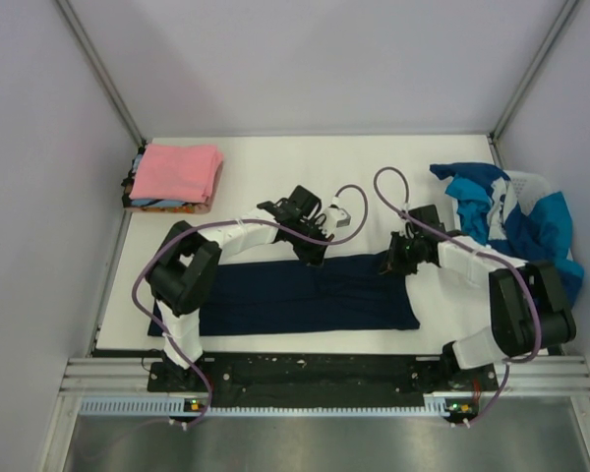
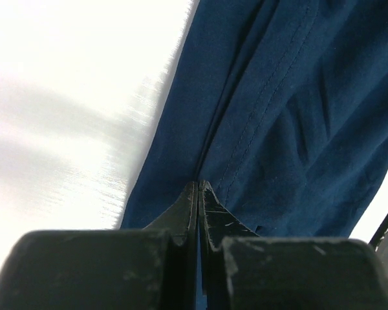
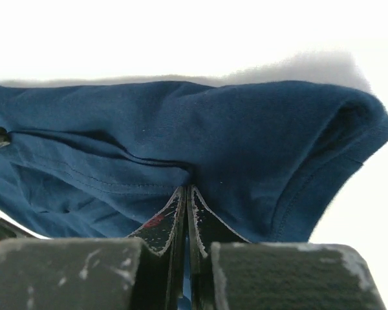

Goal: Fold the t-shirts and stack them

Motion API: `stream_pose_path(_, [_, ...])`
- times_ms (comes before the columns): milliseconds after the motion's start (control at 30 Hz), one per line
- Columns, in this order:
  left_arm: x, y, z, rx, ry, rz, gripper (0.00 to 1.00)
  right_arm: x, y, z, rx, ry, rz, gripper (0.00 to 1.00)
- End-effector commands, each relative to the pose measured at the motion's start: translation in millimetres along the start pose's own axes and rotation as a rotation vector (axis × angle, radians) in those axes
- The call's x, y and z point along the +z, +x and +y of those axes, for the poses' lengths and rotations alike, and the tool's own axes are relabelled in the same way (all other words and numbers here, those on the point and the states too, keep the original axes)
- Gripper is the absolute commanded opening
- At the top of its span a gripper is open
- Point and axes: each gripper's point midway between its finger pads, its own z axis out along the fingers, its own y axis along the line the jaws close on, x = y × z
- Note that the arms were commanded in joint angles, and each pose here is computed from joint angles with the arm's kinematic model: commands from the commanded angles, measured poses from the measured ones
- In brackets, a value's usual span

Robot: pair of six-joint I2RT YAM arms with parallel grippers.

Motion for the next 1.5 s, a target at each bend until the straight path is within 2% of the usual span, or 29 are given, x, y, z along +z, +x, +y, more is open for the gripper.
stream_pose_path(0, [-11.6, -18.2, -4.9, 0.049, 0.010, -0.062, 0.00, -15.5, -22.1, -5.0, -0.013, 0.062, -0.142, 0.00])
stream_pose_path(100, [-18.9, -26.0, -2.6, 0.078, -0.021, -0.097, 0.00, -26.4, -35.9, -1.6, -0.054, 0.051, -0.244, 0.00])
stream_pose_path(167, [-21.5, -29.0, -0.8, 0.090, -0.036, -0.110, 0.00, -30.5, -37.8, 10.2, -0.099, -0.019, -0.282, 0.00])
stream_pose_path(233, [-21.4, -28.0, 0.1, 0.094, -0.041, -0.109, 0.00, -32.0, -40.9, 9.5, -0.106, -0.013, -0.299, 0.00])
stream_pose_path(467, [-15.7, -24.6, 2.8, 0.092, -0.039, -0.091, 0.00, -19.8, -36.7, 9.0, -0.085, -0.016, -0.228, 0.00])
stream_pose_path(567, [-9.7, -15.7, 2.7, 0.065, -0.026, -0.057, 0.04, -12.1, -31.8, 10.7, -0.069, -0.029, -0.171, 0.25])
stream_pose_path(633, [-5.8, -11.1, 2.0, 0.046, -0.016, -0.045, 0.06, -5.2, -28.2, 10.4, -0.052, -0.032, -0.135, 0.31])
stream_pose_path(700, [-2.2, -6.4, 3.2, 0.027, -0.017, -0.028, 0.09, 2.7, -22.5, 8.5, -0.039, -0.035, -0.097, 0.32])
stream_pose_path(800, [2.1, -0.2, 6.3, 0.009, -0.026, -0.005, 0.20, 7.7, -17.5, 6.6, -0.044, -0.031, -0.076, 0.31])
stream_pose_path(933, [-1.8, -2.8, 13.2, 0.022, -0.070, -0.006, 0.28, -2.1, -30.0, -10.9, -0.046, 0.091, -0.146, 0.29])
stream_pose_path(1133, [-47.1, -36.6, 5.6, 0.195, -0.112, -0.095, 0.39, -37.6, -65.1, -15.0, -0.123, 0.224, -0.244, 0.33])
stream_pose_path(1233, [-72.0, -37.2, 5.4, 0.260, -0.158, -0.092, 0.44, -40.9, -70.4, -30.1, -0.115, 0.317, -0.247, 0.36])
stream_pose_path(1300, [-86.4, -28.0, 14.5, 0.263, -0.208, -0.069, 0.44, -31.2, -65.3, -37.0, -0.108, 0.337, -0.206, 0.35])
stream_pose_path(1333, [-94.5, -22.4, 19.3, 0.252, -0.223, -0.064, 0.44, -24.9, -61.1, -39.0, -0.101, 0.336, -0.178, 0.31])
stream_pose_path(1400, [-111.4, -10.0, 30.7, 0.209, -0.238, -0.065, 0.44, -9.8, -51.0, -44.7, -0.077, 0.340, -0.113, 0.16])
stream_pose_path(1467, [-136.1, 5.5, 54.2, 0.131, -0.278, -0.073, 0.41, 4.2, -42.6, -44.8, -0.062, 0.317, -0.051, 0.09])
